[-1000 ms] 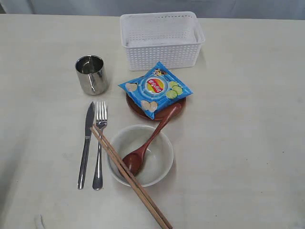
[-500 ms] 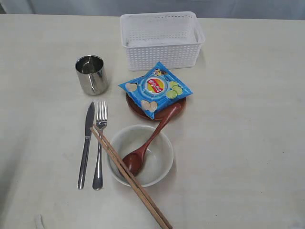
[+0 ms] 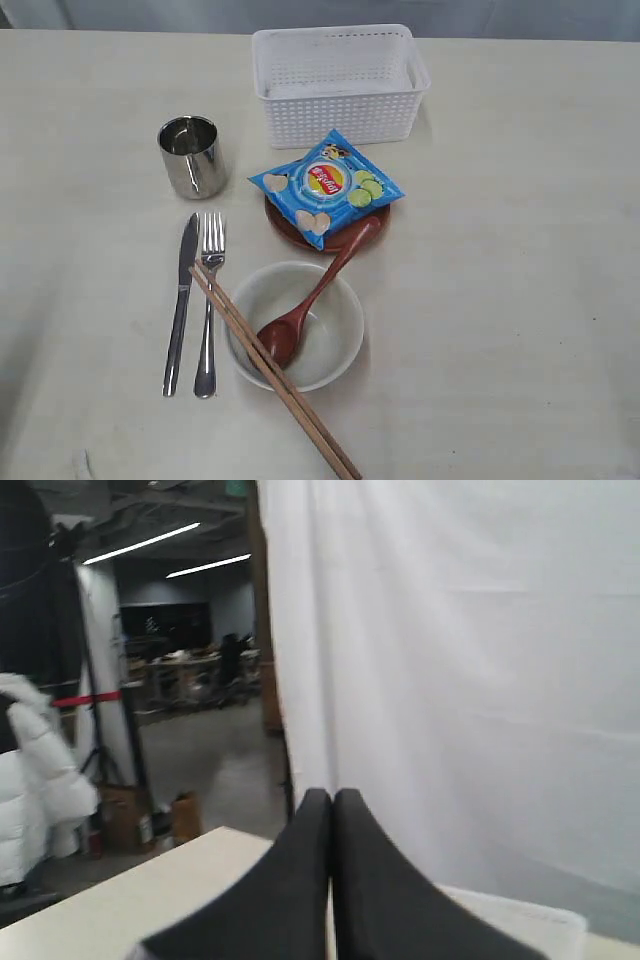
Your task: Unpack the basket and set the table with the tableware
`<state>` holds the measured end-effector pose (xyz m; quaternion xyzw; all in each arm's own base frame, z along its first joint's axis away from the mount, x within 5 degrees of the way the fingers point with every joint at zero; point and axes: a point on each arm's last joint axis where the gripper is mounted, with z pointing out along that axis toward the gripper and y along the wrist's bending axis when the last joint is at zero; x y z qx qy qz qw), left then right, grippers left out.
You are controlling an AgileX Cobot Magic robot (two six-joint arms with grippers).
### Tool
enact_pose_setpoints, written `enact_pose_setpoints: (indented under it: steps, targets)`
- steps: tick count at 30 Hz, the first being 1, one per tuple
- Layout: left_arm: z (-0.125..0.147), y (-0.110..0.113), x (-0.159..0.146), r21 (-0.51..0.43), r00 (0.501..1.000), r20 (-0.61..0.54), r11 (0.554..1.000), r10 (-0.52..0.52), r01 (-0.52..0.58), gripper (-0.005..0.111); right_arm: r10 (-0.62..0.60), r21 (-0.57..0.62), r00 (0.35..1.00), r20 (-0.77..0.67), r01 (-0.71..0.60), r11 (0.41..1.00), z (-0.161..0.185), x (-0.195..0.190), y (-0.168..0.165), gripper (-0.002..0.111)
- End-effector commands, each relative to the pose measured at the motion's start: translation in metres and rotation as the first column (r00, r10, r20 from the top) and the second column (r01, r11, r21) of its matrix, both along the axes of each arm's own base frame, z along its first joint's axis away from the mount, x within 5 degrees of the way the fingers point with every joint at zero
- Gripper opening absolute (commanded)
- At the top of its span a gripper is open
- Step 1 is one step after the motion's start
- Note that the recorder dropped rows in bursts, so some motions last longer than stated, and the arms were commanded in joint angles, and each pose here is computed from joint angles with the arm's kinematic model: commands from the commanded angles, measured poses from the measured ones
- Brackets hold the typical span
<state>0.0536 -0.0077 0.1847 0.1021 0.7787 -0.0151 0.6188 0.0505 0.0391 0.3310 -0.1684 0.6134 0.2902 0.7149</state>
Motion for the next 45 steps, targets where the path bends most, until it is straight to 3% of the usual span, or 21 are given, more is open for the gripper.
enact_pose_setpoints:
  steps: [1, 9, 15, 18, 22, 32, 45]
  targets:
    - [-0.001, 0.0, 0.0, -0.009, 1.0, 0.0, 1.0, 0.002, -0.002, 0.0, -0.151, -0.04, 0.975, 0.166, 0.16, 0.986, -0.029, -0.007, -0.014, -0.001]
    - [-0.001, 0.0, 0.0, -0.009, 1.0, 0.0, 1.0, 0.002, -0.002, 0.0, -0.428, -0.082, 0.899, 0.093, 0.435, 0.897, -0.09, -0.001, -0.028, -0.001]
    - [-0.001, 0.0, 0.0, -0.009, 1.0, 0.0, 1.0, 0.002, -0.002, 0.0, -0.534, -0.159, 0.845, 0.012, 0.529, 0.834, -0.115, 0.005, -0.033, -0.001]
    - [-0.001, 0.0, 0.0, -0.009, 1.0, 0.0, 1.0, 0.002, -0.002, 0.0, -0.545, -0.202, 0.837, 0.036, 0.541, 0.817, -0.117, 0.005, -0.034, -0.001]
    - [-0.001, 0.0, 0.0, -0.009, 1.0, 0.0, 1.0, 0.002, -0.002, 0.0, -0.555, -0.356, 0.832, 0.012, 0.522, 0.775, -0.128, 0.006, -0.035, -0.001]
    - [-0.001, 0.0, 0.0, -0.009, 1.0, 0.0, 1.0, 0.002, -0.002, 0.0, -0.573, -0.477, 0.806, -0.146, 0.45, 0.755, -0.147, 0.003, -0.037, -0.001]
    - [-0.001, 0.0, 0.0, -0.009, 1.0, 0.0, 1.0, 0.002, -0.002, 0.0, -0.568, -0.45, 0.805, -0.171, 0.45, 0.772, -0.147, 0.003, -0.036, -0.001]
